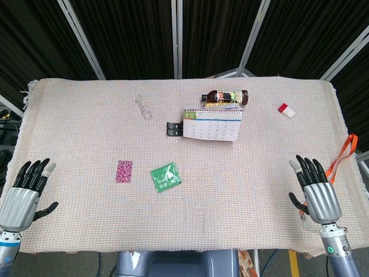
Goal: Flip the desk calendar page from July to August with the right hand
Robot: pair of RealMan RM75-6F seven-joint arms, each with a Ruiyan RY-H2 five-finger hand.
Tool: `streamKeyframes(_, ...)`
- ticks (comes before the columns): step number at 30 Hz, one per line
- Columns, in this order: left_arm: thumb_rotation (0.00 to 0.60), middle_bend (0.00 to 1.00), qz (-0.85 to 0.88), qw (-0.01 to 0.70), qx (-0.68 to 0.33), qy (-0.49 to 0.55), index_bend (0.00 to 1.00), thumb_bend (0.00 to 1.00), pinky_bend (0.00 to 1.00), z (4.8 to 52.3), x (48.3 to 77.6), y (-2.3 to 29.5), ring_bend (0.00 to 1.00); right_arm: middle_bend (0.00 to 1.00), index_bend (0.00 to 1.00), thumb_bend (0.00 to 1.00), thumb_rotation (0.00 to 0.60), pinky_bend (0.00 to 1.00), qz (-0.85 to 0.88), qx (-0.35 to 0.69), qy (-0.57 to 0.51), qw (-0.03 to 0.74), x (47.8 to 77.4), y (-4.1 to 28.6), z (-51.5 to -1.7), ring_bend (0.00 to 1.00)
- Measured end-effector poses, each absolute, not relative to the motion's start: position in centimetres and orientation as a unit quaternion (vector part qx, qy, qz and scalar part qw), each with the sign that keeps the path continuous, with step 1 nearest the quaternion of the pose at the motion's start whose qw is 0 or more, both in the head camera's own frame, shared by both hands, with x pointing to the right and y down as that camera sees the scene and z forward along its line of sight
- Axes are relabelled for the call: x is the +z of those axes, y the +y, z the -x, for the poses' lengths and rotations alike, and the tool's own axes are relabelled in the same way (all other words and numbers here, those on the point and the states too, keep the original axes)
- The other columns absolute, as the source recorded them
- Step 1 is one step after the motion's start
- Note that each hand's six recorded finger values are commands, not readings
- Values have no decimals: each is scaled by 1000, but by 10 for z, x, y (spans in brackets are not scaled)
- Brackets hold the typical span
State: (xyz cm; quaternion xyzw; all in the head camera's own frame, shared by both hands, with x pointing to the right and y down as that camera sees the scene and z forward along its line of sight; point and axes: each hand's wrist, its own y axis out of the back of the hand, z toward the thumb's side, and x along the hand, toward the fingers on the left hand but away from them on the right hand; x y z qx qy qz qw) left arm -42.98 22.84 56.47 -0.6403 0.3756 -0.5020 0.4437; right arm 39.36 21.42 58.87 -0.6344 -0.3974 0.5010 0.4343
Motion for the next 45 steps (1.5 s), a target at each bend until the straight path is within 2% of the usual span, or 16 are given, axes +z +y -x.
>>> streamKeyframes(11,600,0,639,445,-501,378,0,92,0,430,563,228,0,0,26,232,600,0,648,493,-406,414,592,209,-386,0)
streamKeyframes(13,600,0,639,445,-500,379,0,92,0,430,563,228,0,31,41,232,600,20,655,487,-416,401,593,205,-381,8)
streamKeyframes(16,600,0,639,446,-499,379,0,92,0,429,562,227,0,240,75,231,600,246,668,474,-442,366,596,194,-371,204)
streamKeyframes(18,600,0,640,445,-498,380,0,92,0,429,562,227,0,443,89,237,600,417,674,469,-460,338,599,186,-366,424)
streamKeyframes(21,600,0,640,446,-495,383,0,92,0,429,560,226,0,625,93,271,600,526,688,458,-494,271,606,175,-356,614)
streamKeyframes(24,600,0,642,447,-492,384,0,93,0,429,559,226,0,701,94,300,600,564,702,446,-525,179,618,164,-346,685)
streamKeyframes(28,600,0,642,446,-489,386,0,93,0,429,557,226,0,714,94,316,600,568,714,432,-550,43,641,154,-330,696)
streamKeyframes(34,600,0,642,445,-484,393,0,93,0,431,553,225,0,714,94,332,600,568,715,406,-557,-115,676,148,-301,696)
streamKeyframes(40,600,0,642,446,-481,397,0,92,0,432,550,224,0,712,101,341,600,567,702,399,-566,-169,706,138,-292,696)
streamKeyframes(45,600,0,642,446,-480,398,0,93,0,432,550,223,0,711,142,341,600,567,698,397,-566,-187,718,135,-287,695)
